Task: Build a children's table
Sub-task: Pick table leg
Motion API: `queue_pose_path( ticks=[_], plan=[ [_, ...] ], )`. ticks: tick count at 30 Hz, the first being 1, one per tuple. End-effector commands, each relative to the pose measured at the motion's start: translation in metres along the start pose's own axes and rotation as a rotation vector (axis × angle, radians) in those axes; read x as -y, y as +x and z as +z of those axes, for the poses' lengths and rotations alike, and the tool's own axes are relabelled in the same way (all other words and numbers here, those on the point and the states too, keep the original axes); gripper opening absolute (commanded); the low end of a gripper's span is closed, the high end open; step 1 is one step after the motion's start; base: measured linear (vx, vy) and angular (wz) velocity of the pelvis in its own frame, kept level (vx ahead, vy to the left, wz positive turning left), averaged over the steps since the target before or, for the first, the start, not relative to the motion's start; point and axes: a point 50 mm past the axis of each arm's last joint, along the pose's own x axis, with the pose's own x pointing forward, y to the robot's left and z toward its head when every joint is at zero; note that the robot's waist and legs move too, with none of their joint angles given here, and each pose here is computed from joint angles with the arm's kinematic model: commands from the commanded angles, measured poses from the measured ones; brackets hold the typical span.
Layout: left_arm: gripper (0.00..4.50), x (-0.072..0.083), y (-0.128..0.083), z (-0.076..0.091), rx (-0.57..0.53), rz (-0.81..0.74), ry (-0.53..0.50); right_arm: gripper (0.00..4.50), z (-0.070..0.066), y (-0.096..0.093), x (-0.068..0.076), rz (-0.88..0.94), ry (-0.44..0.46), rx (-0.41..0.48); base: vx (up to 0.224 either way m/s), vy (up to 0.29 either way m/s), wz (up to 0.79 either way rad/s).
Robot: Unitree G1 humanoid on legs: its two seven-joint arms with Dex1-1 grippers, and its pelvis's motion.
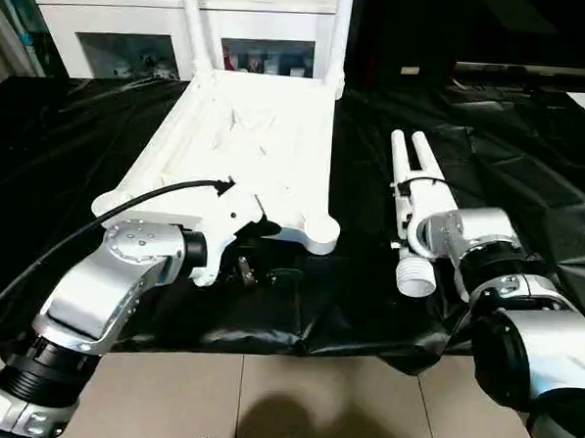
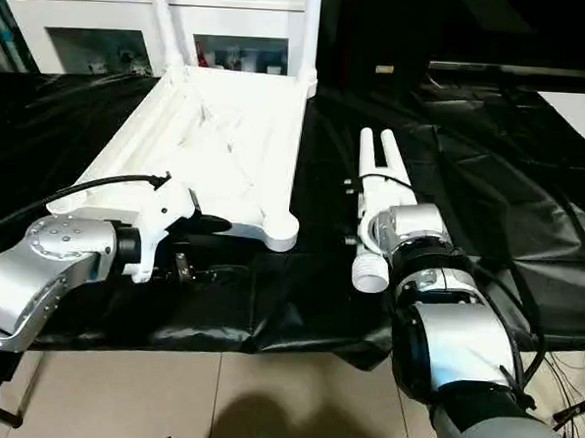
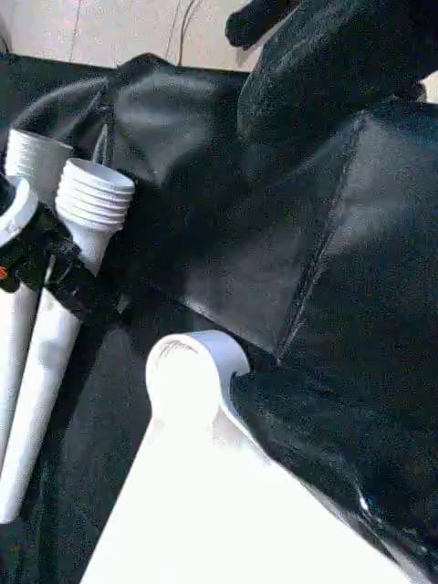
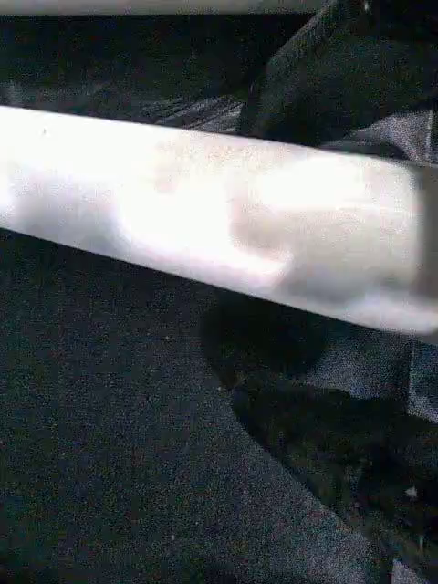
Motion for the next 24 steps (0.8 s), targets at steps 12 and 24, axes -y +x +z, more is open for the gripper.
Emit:
queue_pose_path(
  ticks=[12, 24],
  plan=[
    [4.5, 0.001, -0.001, 0.008, 0.01, -0.003, 0.029, 2.65, 0.0, 0.001, 0.0, 0.006, 0.052, 0.004, 0.0, 0.0, 0.0],
    [4.5, -0.01, 0.015, 0.02, 0.159, 0.133, 0.033, 1.87, -0.001, 0.002, 0.005, -0.019, 0.111, 0.03, 0.0, 0.0, 0.0]
  ],
)
